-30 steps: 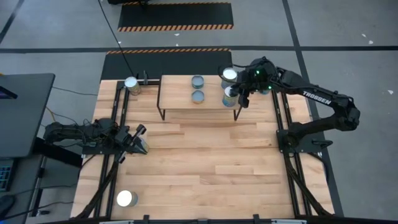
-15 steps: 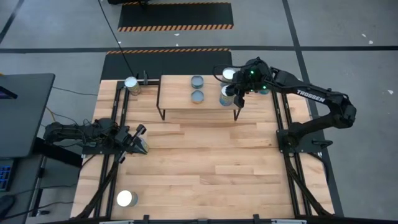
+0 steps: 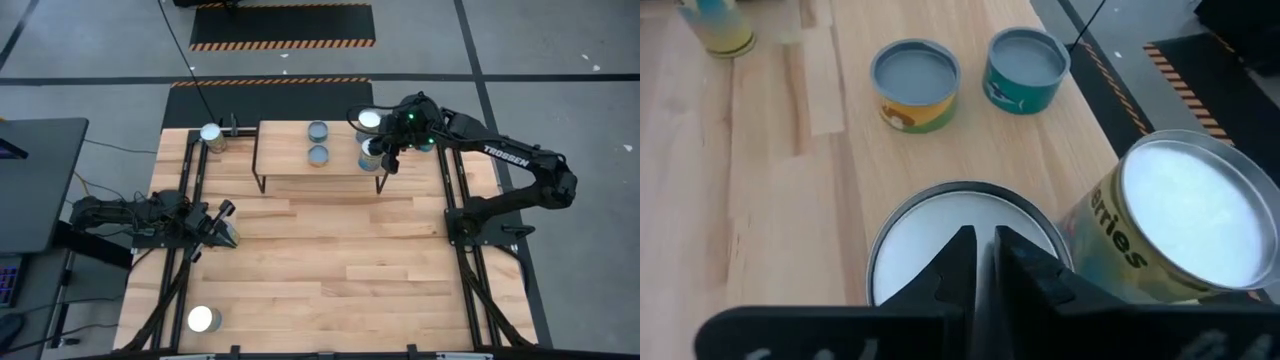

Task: Pick and place cans onto a shelf
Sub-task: Put the big blue canned cherries on the shelf aligned with the other big blue canned cherries, then adjust the small cans on the shelf

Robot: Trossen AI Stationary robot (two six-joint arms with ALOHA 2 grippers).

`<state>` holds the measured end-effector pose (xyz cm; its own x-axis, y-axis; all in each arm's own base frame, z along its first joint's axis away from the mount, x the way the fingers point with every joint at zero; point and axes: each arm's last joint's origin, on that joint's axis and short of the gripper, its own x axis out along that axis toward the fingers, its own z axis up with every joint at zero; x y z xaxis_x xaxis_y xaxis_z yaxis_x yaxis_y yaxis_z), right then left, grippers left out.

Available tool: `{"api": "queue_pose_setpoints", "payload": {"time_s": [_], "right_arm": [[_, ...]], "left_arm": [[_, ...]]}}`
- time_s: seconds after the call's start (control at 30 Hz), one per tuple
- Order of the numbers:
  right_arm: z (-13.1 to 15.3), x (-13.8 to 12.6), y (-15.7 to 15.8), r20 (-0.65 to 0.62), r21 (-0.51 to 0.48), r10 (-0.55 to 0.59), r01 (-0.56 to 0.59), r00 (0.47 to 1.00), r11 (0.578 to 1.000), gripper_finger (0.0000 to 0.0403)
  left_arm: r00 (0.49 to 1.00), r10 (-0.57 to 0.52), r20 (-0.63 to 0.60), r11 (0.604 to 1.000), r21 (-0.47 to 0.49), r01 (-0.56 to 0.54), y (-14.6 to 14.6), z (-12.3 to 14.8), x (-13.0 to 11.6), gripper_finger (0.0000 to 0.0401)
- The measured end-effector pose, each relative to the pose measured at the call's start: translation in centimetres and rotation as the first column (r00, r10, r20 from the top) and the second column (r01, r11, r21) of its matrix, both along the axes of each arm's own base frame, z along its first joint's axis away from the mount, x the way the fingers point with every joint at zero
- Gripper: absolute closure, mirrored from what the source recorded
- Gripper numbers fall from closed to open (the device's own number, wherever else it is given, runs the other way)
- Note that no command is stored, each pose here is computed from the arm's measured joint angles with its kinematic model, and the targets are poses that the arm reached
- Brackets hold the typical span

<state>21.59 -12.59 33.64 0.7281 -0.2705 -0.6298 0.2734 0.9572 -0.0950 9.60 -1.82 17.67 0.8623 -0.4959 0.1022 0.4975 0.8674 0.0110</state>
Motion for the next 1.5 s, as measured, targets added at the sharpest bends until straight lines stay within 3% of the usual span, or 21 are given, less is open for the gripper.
{"api": "queue_pose_setpoints", "payload": {"time_s": [0.67, 0.83, 0.93, 1.1, 1.27, 1.5], "right_arm": [[-0.3, 0.9, -0.7, 0.016, -0.047, -0.005, 0.006, 1.0, 0.999, 0.0356], [1.3, 0.4, 0.3, 0.096, -0.095, 0.019, -0.01, 0.995, 0.995, 0.036], [2.6, 0.2, 1.4, 0.173, -0.139, 0.06, -0.036, 0.983, 0.99, 0.0366], [3.6, 1.1, 4.4, 0.263, -0.125, 0.175, -0.146, 0.949, 0.981, 0.0384], [3.7, 2.6, 8.1, 0.316, -0.048, 0.258, -0.257, 0.913, 0.965, 0.0398], [2.8, 4.7, 12.6, 0.341, 0.093, 0.272, -0.32, 0.9, 0.943, 0.0396]], "left_arm": [[1.0, 0.0, 0.0, 1.0, 0.0, 0.0, 0.0, 0.0, 0.0, 0.0374], [1.0, 0.0, 0.0, 1.0, 0.0, 0.0, 0.0, 0.0, 0.0, 0.0374], [1.0, 0.0, 0.0, 1.0, 0.0, 0.0, 0.0, 0.0, 0.0, 0.0374], [1.0, 0.0, 0.0, 1.0, 0.0, 0.0, 0.0, 0.0, 0.0, 0.0374], [1.0, 0.0, 0.0, 1.0, 0.0, 0.0, 0.0, 0.0, 0.0, 0.0374], [1.0, 0.0, 0.0, 1.0, 0.0, 0.0, 0.0, 0.0, 0.0, 0.0374]]}}
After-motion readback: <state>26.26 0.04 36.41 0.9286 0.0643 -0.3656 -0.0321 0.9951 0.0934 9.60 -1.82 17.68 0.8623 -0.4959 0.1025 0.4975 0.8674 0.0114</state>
